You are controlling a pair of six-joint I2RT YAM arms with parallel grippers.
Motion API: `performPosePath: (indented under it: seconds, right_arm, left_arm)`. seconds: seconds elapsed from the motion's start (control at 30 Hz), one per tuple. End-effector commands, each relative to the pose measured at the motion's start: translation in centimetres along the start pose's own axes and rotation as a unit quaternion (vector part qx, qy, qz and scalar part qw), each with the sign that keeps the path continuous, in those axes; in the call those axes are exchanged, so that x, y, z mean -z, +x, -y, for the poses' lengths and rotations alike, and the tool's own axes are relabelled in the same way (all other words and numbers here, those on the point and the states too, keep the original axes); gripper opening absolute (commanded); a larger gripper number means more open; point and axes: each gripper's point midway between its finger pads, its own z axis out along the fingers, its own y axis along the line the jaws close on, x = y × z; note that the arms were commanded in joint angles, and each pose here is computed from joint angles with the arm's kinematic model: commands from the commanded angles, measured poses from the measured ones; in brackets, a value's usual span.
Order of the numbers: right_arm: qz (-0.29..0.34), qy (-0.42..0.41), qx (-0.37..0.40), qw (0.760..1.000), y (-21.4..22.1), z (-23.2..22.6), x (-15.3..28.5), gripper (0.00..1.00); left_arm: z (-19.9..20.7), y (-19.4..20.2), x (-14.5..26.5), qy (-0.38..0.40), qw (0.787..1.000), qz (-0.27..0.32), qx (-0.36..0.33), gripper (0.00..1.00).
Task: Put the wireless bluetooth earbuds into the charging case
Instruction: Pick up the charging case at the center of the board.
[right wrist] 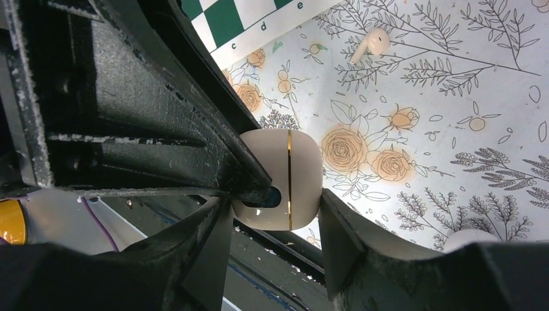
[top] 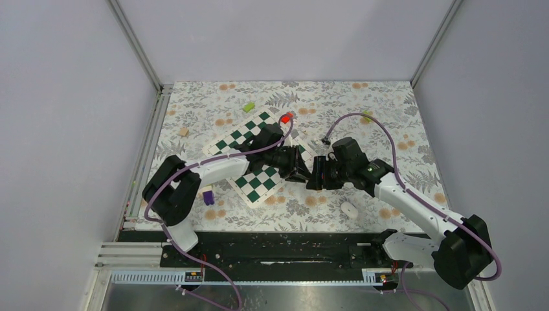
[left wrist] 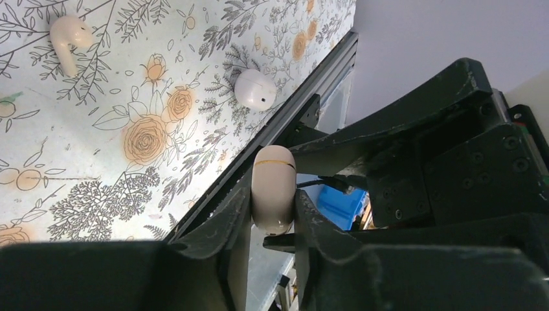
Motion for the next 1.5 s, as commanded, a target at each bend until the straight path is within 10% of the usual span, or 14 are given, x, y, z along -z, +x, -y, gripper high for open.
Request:
performPosePath:
  seconds: [0.0, 0.17, 0.3, 0.83, 1.47]
  right_arm:
    - [0.049, -0.012, 0.018, 0.999, -2.6, -1.4, 1.2, 0.39]
    - [0.063, 0.007, 0.028, 0.998, -3.1, -1.0, 2.3, 0.80]
    - [0.087, 0.026, 0.047, 0.995, -4.5, -0.6, 4.7, 0.90]
    - [0.140, -0.114, -0.062, 0.982, -7.7, -3.6, 6.9, 0.87]
    - [0.094, -0.045, -0.072, 0.992, -5.9, -0.2, 3.9, 0.84]
  left_arm:
    - [1.8, 0.0, 0.1, 0.024, 0.999, -0.008, -0.026, 0.15]
    - [2.0, -0.2, 0.5, 0.026, 0.999, -0.002, -0.033, 0.00]
    - [2.2, -1.0, 2.0, 0.040, 0.998, 0.012, -0.052, 0.00]
    - [6.6, -2.0, 7.5, 0.135, 0.977, 0.041, -0.162, 0.00]
    - [9.2, -1.6, 8.8, 0.175, 0.967, 0.048, -0.179, 0.00]
